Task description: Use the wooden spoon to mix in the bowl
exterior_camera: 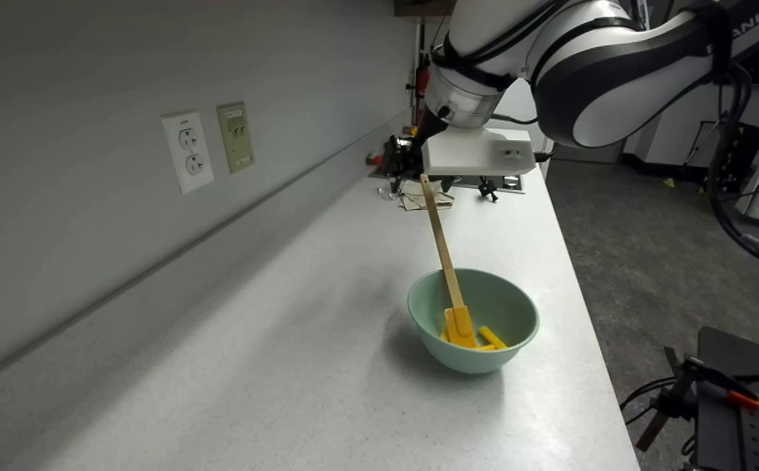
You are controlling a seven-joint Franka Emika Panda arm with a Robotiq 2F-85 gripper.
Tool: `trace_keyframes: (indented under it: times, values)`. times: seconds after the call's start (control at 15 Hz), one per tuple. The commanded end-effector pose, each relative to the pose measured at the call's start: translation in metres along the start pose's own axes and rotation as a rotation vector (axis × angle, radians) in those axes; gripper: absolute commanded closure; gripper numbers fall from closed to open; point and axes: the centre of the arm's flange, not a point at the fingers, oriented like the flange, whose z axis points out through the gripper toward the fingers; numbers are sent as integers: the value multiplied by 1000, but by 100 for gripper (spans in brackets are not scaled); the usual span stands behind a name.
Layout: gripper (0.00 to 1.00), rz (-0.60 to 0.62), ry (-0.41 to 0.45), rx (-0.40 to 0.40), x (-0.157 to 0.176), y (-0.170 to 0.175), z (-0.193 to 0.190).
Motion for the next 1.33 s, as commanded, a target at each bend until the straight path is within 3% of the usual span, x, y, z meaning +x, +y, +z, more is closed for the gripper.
trace_keyframes:
  times: [0.0,0.6,1.27]
  values:
    - [29,27,30,21,4,-13,0]
    - [98,45,40,-12,12,5,2]
    - [98,15,70,-39,13,14,0]
